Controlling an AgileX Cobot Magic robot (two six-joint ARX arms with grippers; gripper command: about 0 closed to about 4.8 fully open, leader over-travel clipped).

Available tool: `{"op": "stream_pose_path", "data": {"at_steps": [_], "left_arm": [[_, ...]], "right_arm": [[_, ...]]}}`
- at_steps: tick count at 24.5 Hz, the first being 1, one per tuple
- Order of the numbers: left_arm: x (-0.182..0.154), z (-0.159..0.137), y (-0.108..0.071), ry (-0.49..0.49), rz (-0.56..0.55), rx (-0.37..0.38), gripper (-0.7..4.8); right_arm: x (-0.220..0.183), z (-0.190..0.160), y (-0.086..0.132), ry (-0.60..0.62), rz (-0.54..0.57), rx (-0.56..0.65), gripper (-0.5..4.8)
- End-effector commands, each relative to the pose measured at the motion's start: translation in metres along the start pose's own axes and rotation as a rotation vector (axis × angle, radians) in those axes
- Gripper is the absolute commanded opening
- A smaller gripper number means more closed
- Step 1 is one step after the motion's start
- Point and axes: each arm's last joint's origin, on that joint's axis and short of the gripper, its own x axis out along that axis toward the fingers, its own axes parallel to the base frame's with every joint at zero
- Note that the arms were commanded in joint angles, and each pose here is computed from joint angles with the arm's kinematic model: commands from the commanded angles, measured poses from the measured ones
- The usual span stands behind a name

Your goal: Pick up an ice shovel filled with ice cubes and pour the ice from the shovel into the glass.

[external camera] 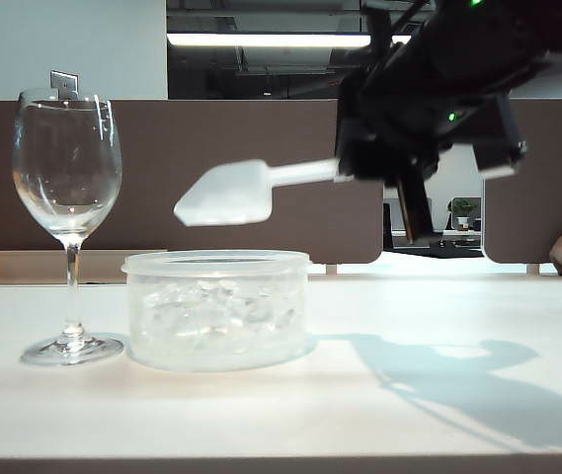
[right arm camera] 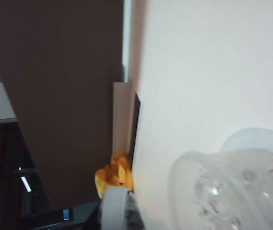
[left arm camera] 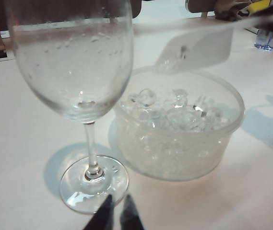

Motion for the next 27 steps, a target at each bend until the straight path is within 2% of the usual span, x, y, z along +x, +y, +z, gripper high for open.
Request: {"op": "stream_pose_path", "data": {"at_steps": [1, 7, 22, 27], "left_arm": [[0.0, 0.001, 0.0, -0.009, -0.002, -0.003, 0.29], [0.0, 0.001, 0.0, -0.009, -0.003, -0.003, 0.29], [0.0, 0.001, 0.0, -0.008, -0.002, -0.003, 0.29], [0.0, 0.001, 0.0, -0.008, -0.002, -0.003, 0.29]], "right_arm": [[-0.004, 0.002, 0.014, 0.002, 0.076, -0.006, -0.01], [-0.005, 0.002, 0.033, 0.021, 0.129, -0.029, -0.02], [-0.004, -0.01, 0.116, 0.083, 0.267, -0.183, -0.02], [-0.005, -0.012, 0.121, 0.115, 0.255, -0.193, -0.02]]}}
